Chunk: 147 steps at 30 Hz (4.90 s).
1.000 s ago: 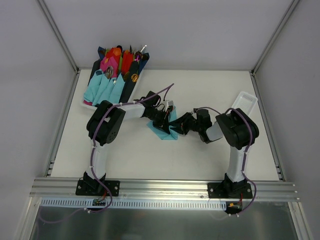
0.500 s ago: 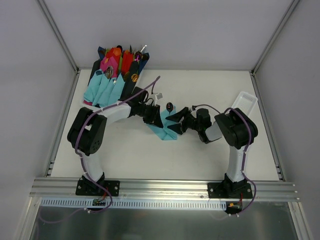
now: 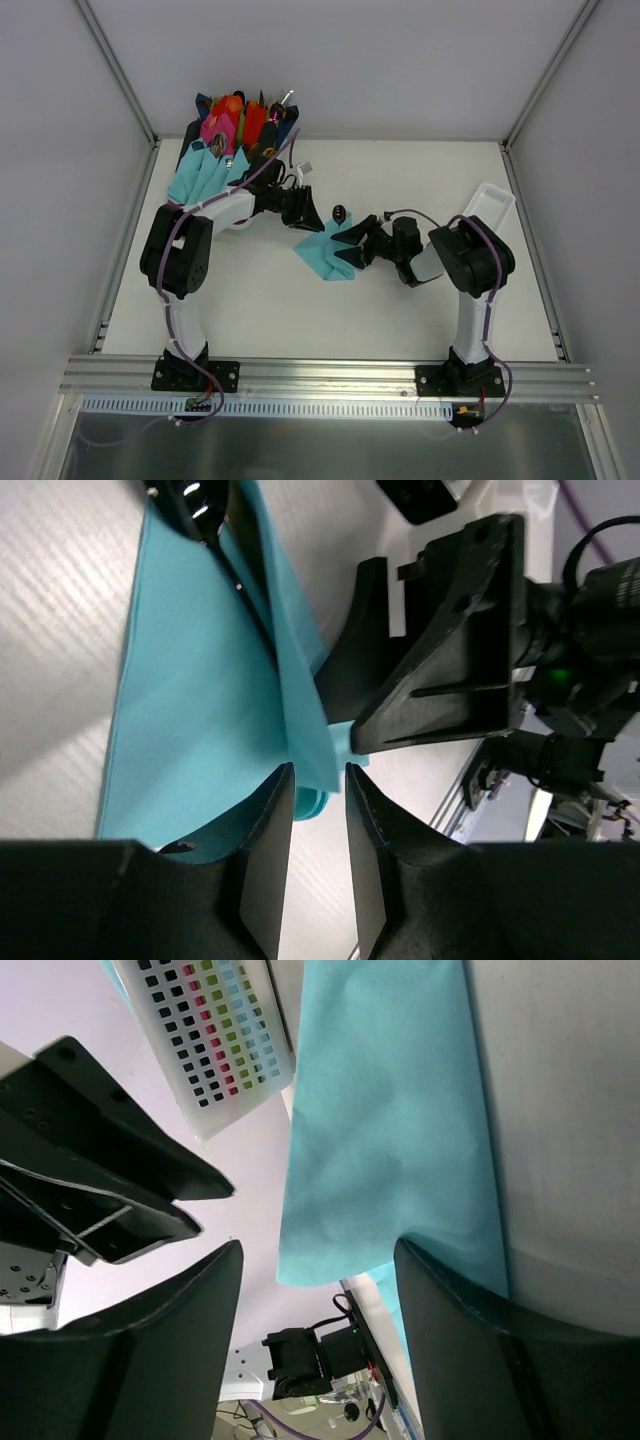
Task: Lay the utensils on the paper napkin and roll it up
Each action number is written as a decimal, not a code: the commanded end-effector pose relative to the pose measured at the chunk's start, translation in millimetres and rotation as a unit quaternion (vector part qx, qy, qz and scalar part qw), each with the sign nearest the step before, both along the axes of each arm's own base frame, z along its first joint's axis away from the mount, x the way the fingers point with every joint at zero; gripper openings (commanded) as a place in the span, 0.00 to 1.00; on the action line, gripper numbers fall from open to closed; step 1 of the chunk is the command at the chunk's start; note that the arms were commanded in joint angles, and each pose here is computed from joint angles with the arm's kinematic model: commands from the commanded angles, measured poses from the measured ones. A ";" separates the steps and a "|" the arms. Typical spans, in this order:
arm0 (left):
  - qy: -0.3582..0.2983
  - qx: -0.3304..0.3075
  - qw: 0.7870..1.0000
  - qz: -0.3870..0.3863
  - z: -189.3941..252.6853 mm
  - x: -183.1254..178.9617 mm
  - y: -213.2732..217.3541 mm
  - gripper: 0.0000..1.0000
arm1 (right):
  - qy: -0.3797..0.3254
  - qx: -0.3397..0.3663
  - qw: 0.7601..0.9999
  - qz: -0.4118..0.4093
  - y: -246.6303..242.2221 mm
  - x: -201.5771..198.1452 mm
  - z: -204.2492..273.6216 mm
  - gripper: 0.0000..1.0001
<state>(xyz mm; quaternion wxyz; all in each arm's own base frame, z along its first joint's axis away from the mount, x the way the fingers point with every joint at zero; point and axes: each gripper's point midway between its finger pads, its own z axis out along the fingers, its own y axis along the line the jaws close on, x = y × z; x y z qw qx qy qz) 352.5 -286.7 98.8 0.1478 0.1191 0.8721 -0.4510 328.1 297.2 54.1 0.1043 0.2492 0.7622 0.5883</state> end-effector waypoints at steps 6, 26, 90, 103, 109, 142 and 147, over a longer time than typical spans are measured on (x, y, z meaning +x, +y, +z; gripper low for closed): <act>0.045 -0.063 0.997 -0.022 17.3 -7.0 -25.0 0.26 | 0.118 -0.022 0.993 -0.007 -4.7 -19.3 -44.6 0.54; 0.059 0.048 0.997 -0.016 -49.4 -7.4 -36.5 0.13 | 0.128 -0.044 0.991 -0.002 -6.5 -23.9 -50.6 0.34; 0.065 0.143 0.987 -0.021 -96.5 -11.3 -10.6 0.06 | -0.067 -0.316 0.942 0.093 -7.7 22.6 6.7 0.00; 0.065 0.142 0.988 -0.021 -96.4 -10.6 -9.6 0.06 | -0.053 -0.321 0.941 0.096 -2.2 29.0 -7.6 0.00; 0.068 0.144 0.987 -0.018 -98.8 -10.6 -6.4 0.06 | -0.026 -0.350 0.930 0.109 -7.1 25.9 -29.0 0.00; -0.009 0.031 0.995 -0.098 3.9 -68.9 -28.5 0.09 | 0.017 -0.381 0.914 0.141 -17.5 12.5 -52.2 0.12; 0.021 0.039 0.995 -0.094 -16.1 -85.9 -29.3 0.07 | 0.020 -0.376 0.916 0.139 -17.2 12.2 -51.4 0.12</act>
